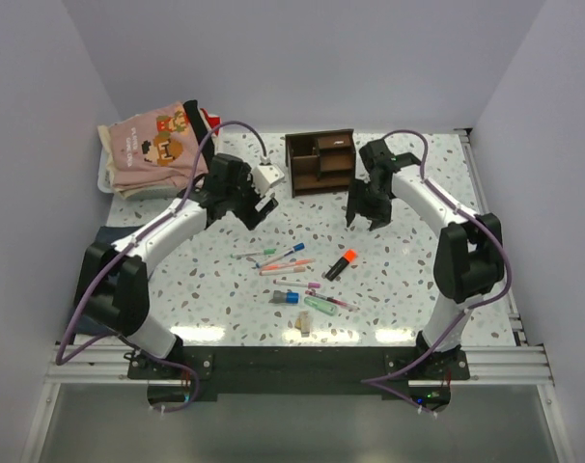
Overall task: Sort the stationery into containers
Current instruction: Pick up the pen from the center of the board.
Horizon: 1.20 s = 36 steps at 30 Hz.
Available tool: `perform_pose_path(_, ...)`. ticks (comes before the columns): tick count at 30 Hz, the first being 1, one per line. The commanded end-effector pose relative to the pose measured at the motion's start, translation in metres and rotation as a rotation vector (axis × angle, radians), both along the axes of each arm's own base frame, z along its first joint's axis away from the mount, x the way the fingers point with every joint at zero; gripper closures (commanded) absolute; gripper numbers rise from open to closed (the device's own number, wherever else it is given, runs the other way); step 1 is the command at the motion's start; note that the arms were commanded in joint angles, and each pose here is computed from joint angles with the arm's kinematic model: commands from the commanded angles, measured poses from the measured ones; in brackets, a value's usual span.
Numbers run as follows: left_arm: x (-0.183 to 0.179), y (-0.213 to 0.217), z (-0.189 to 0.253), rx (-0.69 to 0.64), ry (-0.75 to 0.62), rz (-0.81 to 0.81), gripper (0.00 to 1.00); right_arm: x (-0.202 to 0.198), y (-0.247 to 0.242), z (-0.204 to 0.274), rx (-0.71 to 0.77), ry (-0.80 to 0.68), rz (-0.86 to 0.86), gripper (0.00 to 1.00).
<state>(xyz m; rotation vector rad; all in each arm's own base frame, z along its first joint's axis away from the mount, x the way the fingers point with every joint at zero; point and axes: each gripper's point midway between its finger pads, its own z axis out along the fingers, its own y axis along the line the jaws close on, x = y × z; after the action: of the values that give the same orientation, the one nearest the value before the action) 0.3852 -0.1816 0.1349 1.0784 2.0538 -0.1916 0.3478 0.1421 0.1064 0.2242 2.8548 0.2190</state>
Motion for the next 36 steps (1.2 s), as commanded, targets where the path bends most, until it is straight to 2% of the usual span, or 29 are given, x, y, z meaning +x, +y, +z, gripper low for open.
perform_pose_path(1, -0.010, -0.004, 0.003, -0.062, -0.006, 0.034, 0.10, -0.017, -0.004, 0.009, -0.028, 0.015, -0.131, 0.36)
perform_pose_path(8, -0.015, -0.005, 0.015, -0.127, 0.013, 0.125, 0.09, -0.043, 0.035, -0.005, -0.058, 0.041, -0.065, 0.39)
perform_pose_path(12, -0.019, -0.006, 0.026, -0.173, 0.005, 0.155, 0.09, -0.050, 0.020, -0.023, -0.117, 0.089, -0.170, 0.52)
perform_pose_path(14, -0.023, -0.006, 0.031, -0.186, 0.011, 0.162, 0.09, -0.057, 0.021, -0.024, -0.110, 0.118, -0.204, 0.49)
perform_pose_path(18, -0.026, -0.007, 0.036, -0.201, 0.015, 0.158, 0.09, -0.060, 0.031, -0.033, -0.071, 0.164, -0.247, 0.35)
perform_pose_path(21, -0.025, -0.007, 0.038, -0.202, 0.008, 0.158, 0.09, -0.056, 0.044, -0.042, -0.023, 0.195, -0.265, 0.32)
perform_pose_path(23, -0.024, -0.007, 0.037, -0.200, 0.008, 0.158, 0.09, -0.052, 0.050, -0.049, -0.027, 0.205, -0.270, 0.32)
perform_pose_path(29, -0.023, -0.008, 0.037, -0.194, 0.010, 0.151, 0.09, -0.054, 0.045, -0.060, -0.088, 0.243, -0.328, 0.41)
perform_pose_path(36, -0.019, -0.011, 0.032, -0.185, 0.019, 0.140, 0.09, -0.059, 0.047, -0.069, -0.084, 0.281, -0.377, 0.44)
